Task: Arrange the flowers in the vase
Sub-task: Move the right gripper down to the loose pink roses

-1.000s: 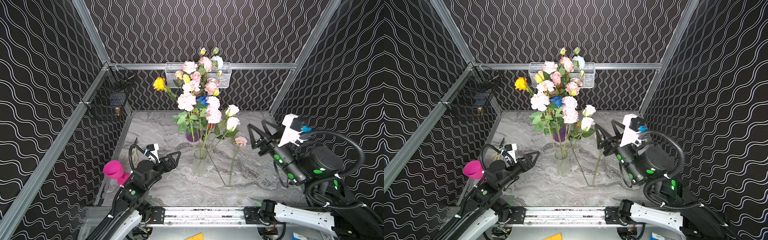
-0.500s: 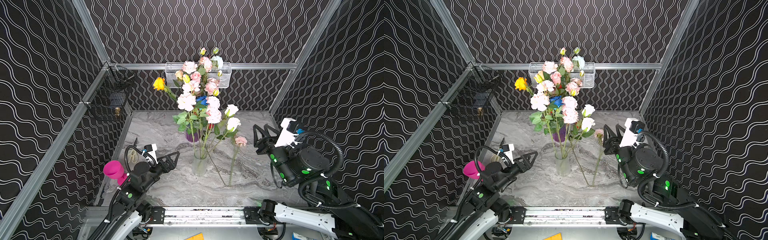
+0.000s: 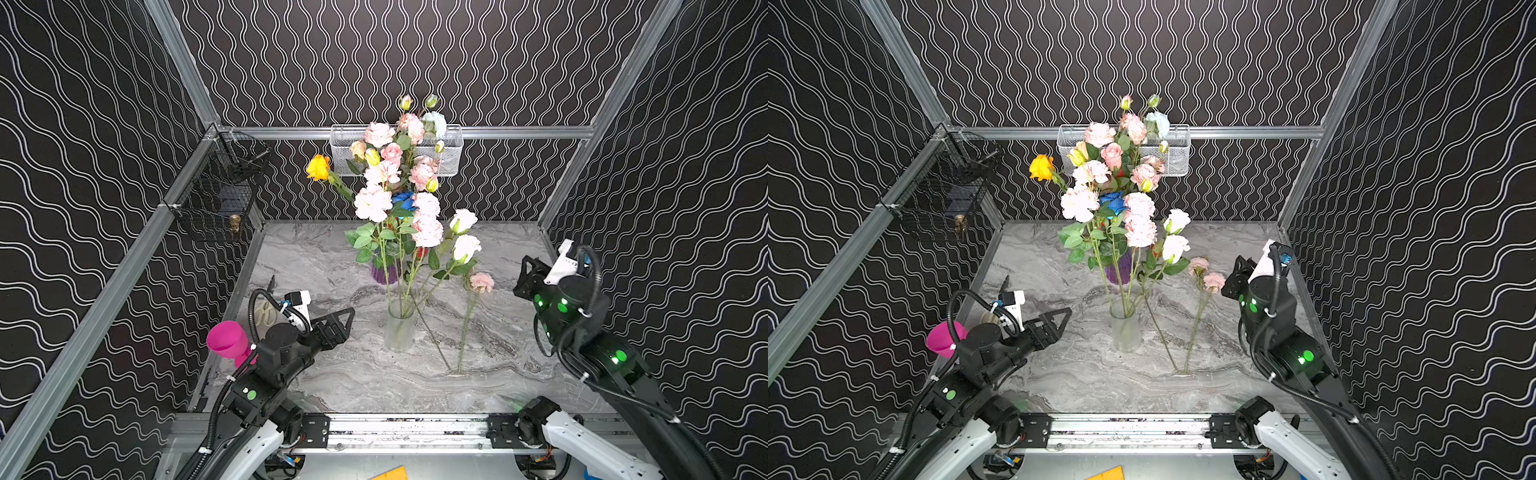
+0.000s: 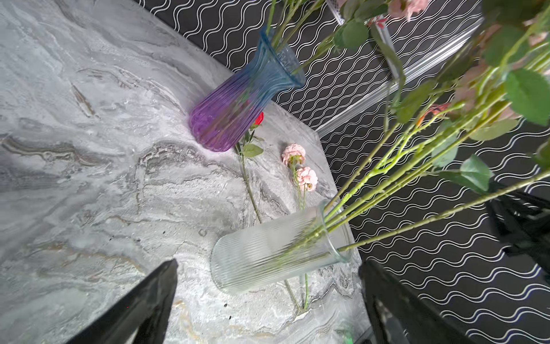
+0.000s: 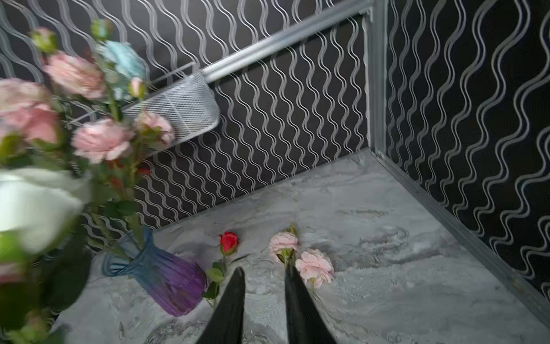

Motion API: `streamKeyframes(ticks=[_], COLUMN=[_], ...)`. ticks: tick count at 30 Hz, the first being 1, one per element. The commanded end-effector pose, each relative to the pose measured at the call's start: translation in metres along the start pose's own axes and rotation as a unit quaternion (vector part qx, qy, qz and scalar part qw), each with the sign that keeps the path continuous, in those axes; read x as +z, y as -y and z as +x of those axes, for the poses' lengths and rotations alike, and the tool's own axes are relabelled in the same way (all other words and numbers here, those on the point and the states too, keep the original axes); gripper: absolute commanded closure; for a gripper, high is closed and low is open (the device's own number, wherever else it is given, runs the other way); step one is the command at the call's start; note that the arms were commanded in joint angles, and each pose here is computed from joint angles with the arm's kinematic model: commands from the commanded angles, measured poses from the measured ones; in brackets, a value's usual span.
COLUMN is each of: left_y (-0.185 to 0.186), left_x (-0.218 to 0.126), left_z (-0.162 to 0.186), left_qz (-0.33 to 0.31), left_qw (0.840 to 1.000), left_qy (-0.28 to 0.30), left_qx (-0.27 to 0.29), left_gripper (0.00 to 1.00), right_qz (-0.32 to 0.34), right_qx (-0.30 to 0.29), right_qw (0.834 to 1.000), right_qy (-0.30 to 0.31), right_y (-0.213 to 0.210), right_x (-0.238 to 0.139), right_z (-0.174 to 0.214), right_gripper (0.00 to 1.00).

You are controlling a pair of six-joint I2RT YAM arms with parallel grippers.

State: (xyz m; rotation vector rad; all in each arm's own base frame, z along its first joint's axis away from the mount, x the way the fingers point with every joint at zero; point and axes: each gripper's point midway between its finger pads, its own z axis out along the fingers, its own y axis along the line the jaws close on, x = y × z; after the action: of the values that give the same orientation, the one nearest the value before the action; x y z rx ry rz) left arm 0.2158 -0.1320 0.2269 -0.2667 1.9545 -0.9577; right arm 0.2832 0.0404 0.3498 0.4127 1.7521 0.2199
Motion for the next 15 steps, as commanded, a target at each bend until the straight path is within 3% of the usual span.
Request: streamKeyframes(ticks=[1,3,5,6,11,15], left_y=[-0.003,-0.006,-0.012,-0.015,-0.032,-0.035], left_x=[0.001,0.001,0.003,0.004,0.015,0.023], left_z=[0.004,0.008,0.012,0.016,0.035,0.044], left_qz=[-0.005,-0.007,-0.014,-0.018,-0.043,-0.035], left_qw=[1.0,1.0,1.0,1.0,0.997,0.996], left_qy=[-0.009,-0.014,-0.019,-0.024,-0.062,-0.076], left_qx=[0.014,0.013,0.012,0.009,0.01,0.007], left_gripper=[0.01,0.01,0.01,0.01,0.02,0.01], right_qz=[-0.05,-0.048,-0.042,-0.044,-0.034,-0.026], right_qx=[0.083,0.126,0.165,0.174,0.186,0.198], right_qw=[0.993,0.985,0.976,0.972,0.941,0.909], right_qy=[-0.068,-0.105,-0.136,-0.152,-0.281,-0.366], right_y=[0.001,0.017,0.034,0.038,0.051,0.056], right_x=[0.026,0.045,0.062,0.069,0.1,0.111], right_z=[0.031,0.055,0.084,0.097,0.19,0.248], right_gripper=[0.73,0.66,0.49,0.46,0.39,0.41])
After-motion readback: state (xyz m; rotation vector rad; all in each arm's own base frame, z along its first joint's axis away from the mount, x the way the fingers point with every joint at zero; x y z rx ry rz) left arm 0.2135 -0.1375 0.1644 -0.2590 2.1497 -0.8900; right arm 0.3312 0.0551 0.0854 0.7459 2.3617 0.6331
